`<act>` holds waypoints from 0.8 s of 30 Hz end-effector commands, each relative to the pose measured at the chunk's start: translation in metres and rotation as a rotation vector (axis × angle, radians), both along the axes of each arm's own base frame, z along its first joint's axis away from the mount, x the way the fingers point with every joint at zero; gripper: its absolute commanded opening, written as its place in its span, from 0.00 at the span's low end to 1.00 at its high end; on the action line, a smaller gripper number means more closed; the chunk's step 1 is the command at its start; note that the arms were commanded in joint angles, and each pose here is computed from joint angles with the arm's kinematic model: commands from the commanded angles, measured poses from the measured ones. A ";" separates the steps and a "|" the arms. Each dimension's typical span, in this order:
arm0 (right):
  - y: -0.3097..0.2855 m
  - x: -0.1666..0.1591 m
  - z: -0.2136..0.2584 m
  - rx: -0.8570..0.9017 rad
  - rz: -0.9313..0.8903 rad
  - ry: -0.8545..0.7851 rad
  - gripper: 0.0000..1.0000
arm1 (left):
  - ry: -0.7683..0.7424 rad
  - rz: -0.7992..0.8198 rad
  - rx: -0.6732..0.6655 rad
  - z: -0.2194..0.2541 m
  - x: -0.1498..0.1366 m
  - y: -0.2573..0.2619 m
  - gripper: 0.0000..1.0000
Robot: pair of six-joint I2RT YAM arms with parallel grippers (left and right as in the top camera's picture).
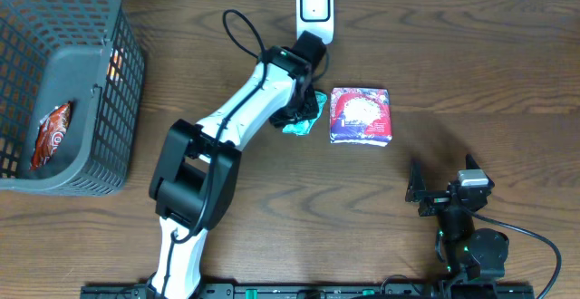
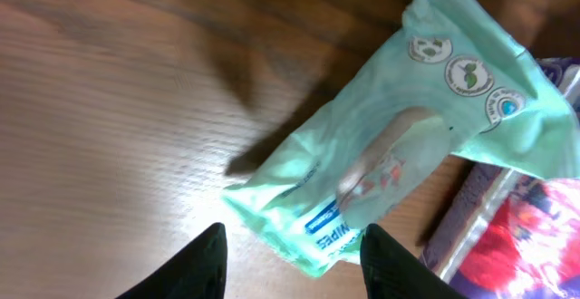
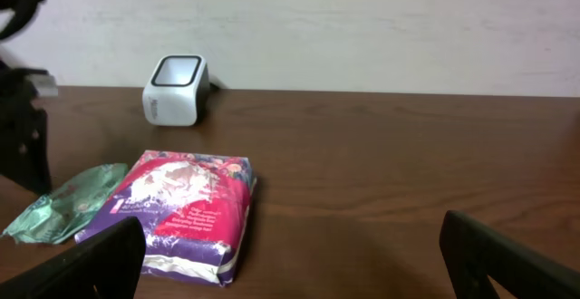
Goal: Scan the item barcode
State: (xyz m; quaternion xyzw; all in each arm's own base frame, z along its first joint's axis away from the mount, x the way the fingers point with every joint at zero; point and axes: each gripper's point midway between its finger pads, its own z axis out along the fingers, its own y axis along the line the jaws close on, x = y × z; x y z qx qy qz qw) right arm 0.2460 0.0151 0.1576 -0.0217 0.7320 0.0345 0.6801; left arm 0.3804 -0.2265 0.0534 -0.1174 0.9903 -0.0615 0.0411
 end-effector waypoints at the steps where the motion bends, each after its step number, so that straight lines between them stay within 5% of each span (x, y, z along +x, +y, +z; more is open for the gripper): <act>1: 0.001 0.000 -0.001 -0.011 0.005 0.000 0.99 | -0.157 0.013 -0.079 0.071 0.024 0.006 0.49; 10: 0.001 0.000 -0.001 -0.011 0.005 0.000 0.99 | -0.674 -0.008 -0.113 0.246 0.050 0.088 0.50; 17: 0.001 0.000 -0.001 -0.011 0.005 0.000 0.99 | -1.058 0.415 0.418 0.372 0.024 0.276 0.57; 24: 0.001 0.000 -0.001 -0.011 0.005 0.000 0.99 | -0.883 0.476 0.809 0.369 -0.012 0.399 0.57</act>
